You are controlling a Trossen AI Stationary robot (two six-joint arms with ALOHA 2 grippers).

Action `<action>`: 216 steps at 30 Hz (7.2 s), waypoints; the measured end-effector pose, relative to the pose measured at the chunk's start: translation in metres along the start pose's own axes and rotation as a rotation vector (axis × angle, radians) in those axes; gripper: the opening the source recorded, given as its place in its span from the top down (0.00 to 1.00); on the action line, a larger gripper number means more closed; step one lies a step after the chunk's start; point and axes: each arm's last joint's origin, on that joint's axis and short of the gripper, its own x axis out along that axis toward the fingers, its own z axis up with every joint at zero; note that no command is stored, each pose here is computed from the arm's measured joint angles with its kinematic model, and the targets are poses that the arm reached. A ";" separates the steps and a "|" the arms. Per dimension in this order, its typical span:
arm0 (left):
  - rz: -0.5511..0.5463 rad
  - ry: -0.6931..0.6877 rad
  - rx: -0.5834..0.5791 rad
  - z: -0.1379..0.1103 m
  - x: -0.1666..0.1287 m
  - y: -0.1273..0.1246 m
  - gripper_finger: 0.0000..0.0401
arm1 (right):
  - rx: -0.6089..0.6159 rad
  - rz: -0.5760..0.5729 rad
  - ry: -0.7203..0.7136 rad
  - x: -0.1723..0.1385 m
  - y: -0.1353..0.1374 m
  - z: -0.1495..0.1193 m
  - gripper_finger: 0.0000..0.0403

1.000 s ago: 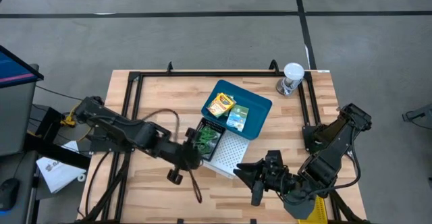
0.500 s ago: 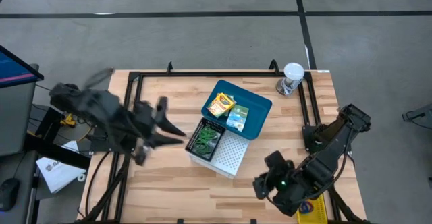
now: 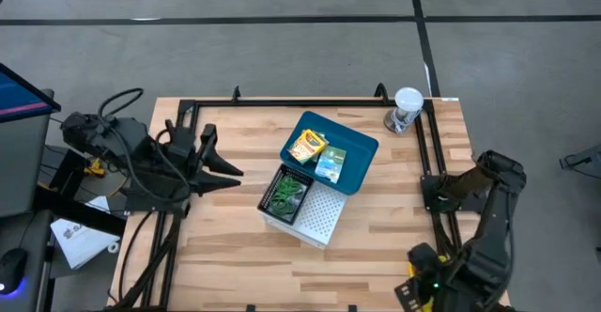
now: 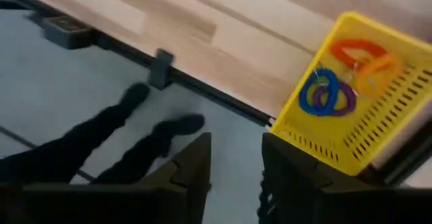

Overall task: Pick & Place Office Desk Supplies
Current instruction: Put the yellow bin on the shelf

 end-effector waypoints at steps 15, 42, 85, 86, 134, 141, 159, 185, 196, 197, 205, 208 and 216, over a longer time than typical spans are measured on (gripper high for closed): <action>-0.020 0.074 -0.040 -0.021 0.014 -0.003 0.80 | -0.028 -0.179 0.037 0.054 0.007 -0.028 0.68; -0.023 -0.051 -0.107 -0.009 0.014 -0.005 0.80 | -0.065 -0.485 -0.060 0.152 -0.012 -0.027 0.62; -0.021 -0.054 -0.131 -0.009 0.015 -0.004 0.81 | -0.090 -0.511 -0.086 0.176 -0.032 -0.023 0.97; -0.021 -0.054 -0.131 -0.009 0.015 -0.004 0.81 | -0.096 -0.511 -0.085 0.175 -0.032 -0.023 0.98; -0.109 0.292 -0.011 -0.043 -0.002 -0.019 0.81 | -0.672 -0.133 -0.063 0.039 0.088 0.028 1.00; -0.126 0.333 -0.043 -0.048 -0.006 -0.025 0.81 | -0.918 -0.065 -0.037 0.023 0.097 0.034 1.00; -0.030 0.400 -0.272 -0.106 0.010 -0.047 0.81 | -1.666 -0.003 0.003 0.015 0.109 0.051 1.00; -0.131 0.113 -0.470 -0.133 0.004 -0.090 0.81 | -2.339 -0.214 -0.080 0.019 0.125 0.119 1.00; -0.138 0.114 -0.444 -0.133 0.003 -0.091 0.81 | -2.386 -0.102 -0.041 0.017 0.128 0.130 1.00; -0.139 0.114 -0.443 -0.133 0.003 -0.091 0.81 | -2.377 -0.095 -0.040 0.017 0.128 0.132 1.00; -0.137 0.119 -0.437 -0.134 0.002 -0.090 0.81 | -2.329 -0.071 -0.055 0.017 0.133 0.151 1.00; -0.134 0.124 -0.432 -0.134 0.002 -0.090 0.81 | -2.307 -0.079 -0.058 0.017 0.134 0.160 1.00; -0.130 0.132 -0.424 -0.135 0.002 -0.090 0.81 | -2.247 -0.081 -0.067 0.017 0.134 0.164 1.00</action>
